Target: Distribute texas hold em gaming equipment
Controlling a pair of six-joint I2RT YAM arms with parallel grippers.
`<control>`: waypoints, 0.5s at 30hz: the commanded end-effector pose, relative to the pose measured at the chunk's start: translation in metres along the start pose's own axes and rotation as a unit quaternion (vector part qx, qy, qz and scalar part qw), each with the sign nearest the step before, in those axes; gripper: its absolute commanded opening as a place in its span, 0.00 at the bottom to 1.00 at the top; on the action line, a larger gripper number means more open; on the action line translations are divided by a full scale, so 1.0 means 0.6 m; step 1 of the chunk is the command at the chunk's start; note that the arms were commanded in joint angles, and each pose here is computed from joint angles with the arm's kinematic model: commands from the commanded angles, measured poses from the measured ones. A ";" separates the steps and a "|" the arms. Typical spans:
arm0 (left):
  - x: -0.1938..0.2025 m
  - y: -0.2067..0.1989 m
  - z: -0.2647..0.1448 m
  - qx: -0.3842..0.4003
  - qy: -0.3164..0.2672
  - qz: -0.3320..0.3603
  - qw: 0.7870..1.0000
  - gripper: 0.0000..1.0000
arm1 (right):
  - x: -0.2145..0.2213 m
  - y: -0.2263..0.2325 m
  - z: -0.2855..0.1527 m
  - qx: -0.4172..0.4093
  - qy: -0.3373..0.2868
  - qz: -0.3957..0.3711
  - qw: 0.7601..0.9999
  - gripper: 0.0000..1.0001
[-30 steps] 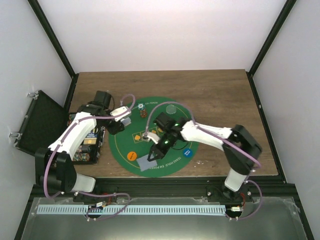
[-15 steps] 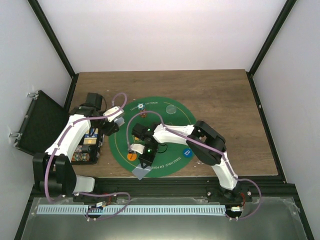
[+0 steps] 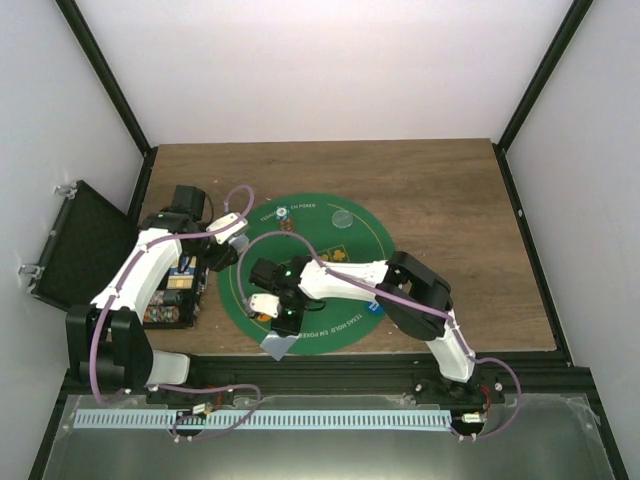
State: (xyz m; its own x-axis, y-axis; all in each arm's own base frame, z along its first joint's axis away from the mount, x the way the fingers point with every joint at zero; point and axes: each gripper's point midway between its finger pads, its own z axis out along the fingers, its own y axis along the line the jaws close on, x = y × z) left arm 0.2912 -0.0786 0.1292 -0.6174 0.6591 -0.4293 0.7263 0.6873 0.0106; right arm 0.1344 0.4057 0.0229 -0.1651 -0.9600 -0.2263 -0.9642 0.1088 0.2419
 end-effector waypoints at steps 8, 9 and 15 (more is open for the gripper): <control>0.005 -0.006 0.007 0.017 0.003 -0.011 1.000 0.49 | -0.036 -0.087 -0.091 0.194 -0.084 0.009 0.977 0.44; 0.005 -0.007 0.008 0.018 0.004 -0.011 1.000 0.49 | -0.035 -0.082 -0.100 0.193 -0.092 0.007 0.977 0.46; 0.005 -0.007 0.010 0.023 0.007 -0.004 1.000 0.50 | -0.027 -0.060 -0.170 0.205 -0.169 0.012 0.964 0.62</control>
State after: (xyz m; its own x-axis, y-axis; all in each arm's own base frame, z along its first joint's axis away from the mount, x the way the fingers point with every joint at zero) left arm 0.2901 -0.0792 0.1232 -0.6292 0.6580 -0.4137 0.7259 0.6877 -0.0102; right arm 0.1859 0.3885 0.0733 -0.1834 -0.8961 -0.4042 -0.9664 0.2398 -0.0931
